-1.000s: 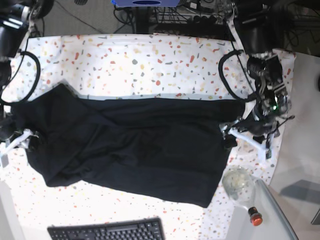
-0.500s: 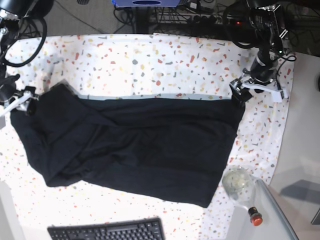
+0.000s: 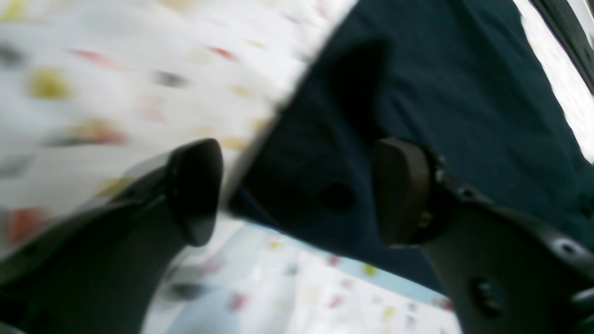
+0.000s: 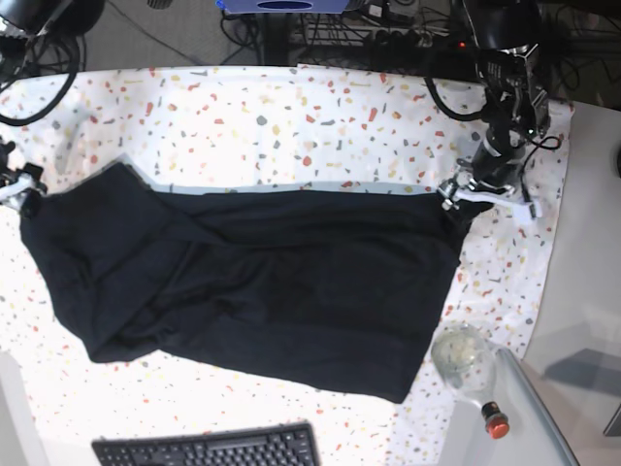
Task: Layout the t-shirt on the table in an organized manner, then fold the t-shirt properly
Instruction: 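Hold the shirt edge with both grippers and stretch it taut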
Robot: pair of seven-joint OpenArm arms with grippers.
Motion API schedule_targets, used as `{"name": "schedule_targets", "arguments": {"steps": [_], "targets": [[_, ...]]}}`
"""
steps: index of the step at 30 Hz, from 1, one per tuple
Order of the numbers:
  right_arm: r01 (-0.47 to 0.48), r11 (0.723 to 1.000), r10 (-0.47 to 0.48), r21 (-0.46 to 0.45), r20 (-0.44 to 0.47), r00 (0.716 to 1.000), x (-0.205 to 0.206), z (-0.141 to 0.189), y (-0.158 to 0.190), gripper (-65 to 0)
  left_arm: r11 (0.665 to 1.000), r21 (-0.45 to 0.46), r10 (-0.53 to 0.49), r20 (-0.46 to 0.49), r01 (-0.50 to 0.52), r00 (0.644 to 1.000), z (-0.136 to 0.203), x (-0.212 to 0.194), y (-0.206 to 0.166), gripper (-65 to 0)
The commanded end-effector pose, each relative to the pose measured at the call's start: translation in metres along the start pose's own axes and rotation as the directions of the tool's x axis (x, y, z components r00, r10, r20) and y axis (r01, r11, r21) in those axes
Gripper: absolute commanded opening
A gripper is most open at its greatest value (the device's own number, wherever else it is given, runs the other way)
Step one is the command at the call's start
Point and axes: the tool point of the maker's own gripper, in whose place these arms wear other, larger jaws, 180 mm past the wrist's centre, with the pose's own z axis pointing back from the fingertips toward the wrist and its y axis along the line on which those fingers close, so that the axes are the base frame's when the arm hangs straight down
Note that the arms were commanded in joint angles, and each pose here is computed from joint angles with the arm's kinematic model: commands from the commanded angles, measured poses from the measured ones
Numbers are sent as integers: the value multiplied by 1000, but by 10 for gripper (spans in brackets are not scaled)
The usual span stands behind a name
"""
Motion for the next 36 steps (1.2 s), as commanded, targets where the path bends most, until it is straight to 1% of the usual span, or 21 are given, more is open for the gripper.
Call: {"name": "schedule_targets", "arguments": {"steps": [1, 3, 4, 7, 8, 11, 13, 14, 16, 17, 19, 22, 25, 26, 30, 33, 36], "targets": [[27, 1000, -27, -2, 35, 999, 13, -3, -8, -281, 1000, 3, -2, -41, 2, 999, 1, -8, 1, -270], [119, 993, -119, 1, 2, 993, 5, -19, -17, -281, 1000, 1, -4, -43, 4, 999, 1, -9, 1, -375], [160, 987, -160, -6, -11, 987, 2, -25, -26, -281, 1000, 1, -4, -43, 4, 999, 1, -9, 1, -439], [246, 969, -246, -1, -49, 968, -10, -39, -33, -281, 1000, 3, -6, -44, 6, 999, 1, -8, 2, -615], [261, 965, -261, 4, -56, 964, -11, -42, -32, -284, 1000, 3, -7, -44, 7, 999, 1, -8, 2, -650], [260, 965, -259, 10, -67, 963, -13, -43, -27, -287, 1000, 7, -6, -42, 7, 999, 2, -6, 4, -650], [246, 969, -244, 8, -108, 964, -25, -38, -23, -287, 1000, 5, -10, -46, 10, 999, 2, -7, 3, -650], [221, 975, -215, 23, -148, 965, -33, -35, -12, -287, 1000, 7, -16, -46, 16, 999, 2, -5, 5, -650], [146, 986, -130, 75, -193, 973, -45, -26, 10, -284, 1000, 10, -20, -47, 20, 999, 3, -5, 6, -650], [122, 987, -98, 106, -205, 974, -53, -22, 22, -284, 1000, 10, -20, -45, 20, 999, 3, -5, 6, -650], [108, 984, -77, 141, -206, 975, -62, -20, 39, -284, 1000, 10, -20, -47, 20, 999, 3, -5, 6, -650], [138, 978, -97, 157, -244, 965, -77, -25, 49, -282, 1000, 8, -21, -47, 21, 999, 2, -5, 5, -650], [111, 971, -49, 212, -277, 960, -83, -33, 70, -282, 1000, 11, -24, -47, 25, 999, 3, -3, 7, -650], [92, 970, -25, 226, -284, 958, -84, -34, 75, -279, 1000, 11, -24, -47, 25, 999, 3, -3, 7, -650], [50, 963, 32, 264, -296, 955, -86, -35, 90, -219, 1000, 15, -23, -51, 24, 998, 4, -5, 8, -650], [29, 957, 57, 288, -283, 957, -86, -33, 93, -216, 1000, 19, -24, -56, 25, 998, 5, -7, 10, -650], [25, 955, 61, 296, -278, 959, -86, -34, 94, -213, 1000, 19, -24, -56, 25, 998, 5, -7, 10, -650]]}}
